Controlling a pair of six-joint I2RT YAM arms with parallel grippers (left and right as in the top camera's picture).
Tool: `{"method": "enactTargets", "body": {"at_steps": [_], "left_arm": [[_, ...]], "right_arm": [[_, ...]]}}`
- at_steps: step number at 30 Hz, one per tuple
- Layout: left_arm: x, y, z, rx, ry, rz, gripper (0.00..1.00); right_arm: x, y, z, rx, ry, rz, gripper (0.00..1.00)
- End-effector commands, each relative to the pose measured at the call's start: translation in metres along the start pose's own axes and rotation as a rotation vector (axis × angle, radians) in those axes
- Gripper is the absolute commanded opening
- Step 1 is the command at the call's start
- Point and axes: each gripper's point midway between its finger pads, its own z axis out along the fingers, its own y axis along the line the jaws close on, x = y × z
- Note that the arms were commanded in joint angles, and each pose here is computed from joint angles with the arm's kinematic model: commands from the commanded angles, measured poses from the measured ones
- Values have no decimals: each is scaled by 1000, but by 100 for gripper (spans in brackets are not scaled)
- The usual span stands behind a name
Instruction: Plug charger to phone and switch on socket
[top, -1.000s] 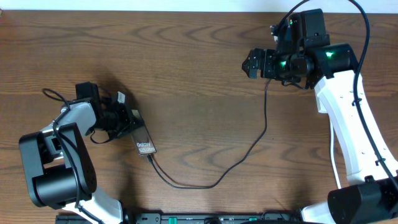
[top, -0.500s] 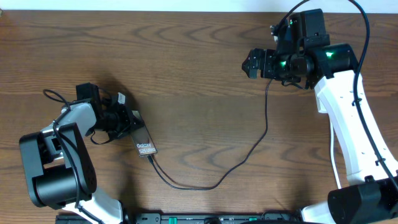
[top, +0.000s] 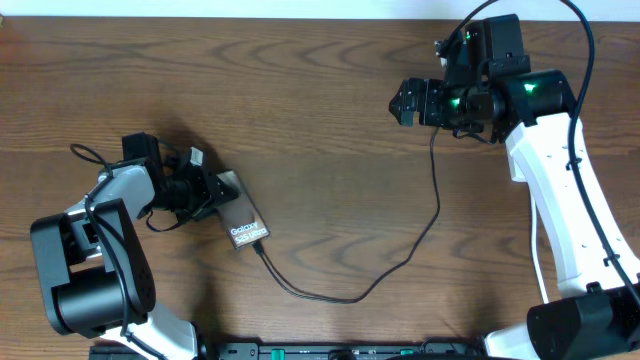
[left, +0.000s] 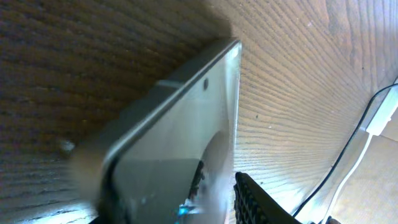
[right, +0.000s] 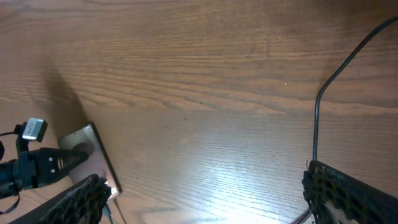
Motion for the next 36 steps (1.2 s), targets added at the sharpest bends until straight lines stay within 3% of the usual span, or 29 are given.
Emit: {"method": "enactTargets", "body": {"at_steps": [1, 9, 11, 12, 15, 36], "left_arm": [[7, 17, 4, -72, 22, -30, 42], [11, 18, 4, -75, 38, -42, 52], [13, 18, 4, -76, 44, -47, 60], [15, 19, 4, -80, 52, -58, 73], [20, 28, 3, -136, 62, -109, 80], [32, 36, 0, -188, 96, -217, 86]], "right_arm": [[-3, 3, -10, 2, -28, -21, 99], [-3, 3, -10, 6, -29, -22, 99], [-3, 3, -10, 6, -29, -22, 99], [-3, 3, -10, 5, -28, -22, 99], [-3, 3, -10, 5, -29, -22, 99], [-3, 3, -10, 6, -28, -21, 99]]}}
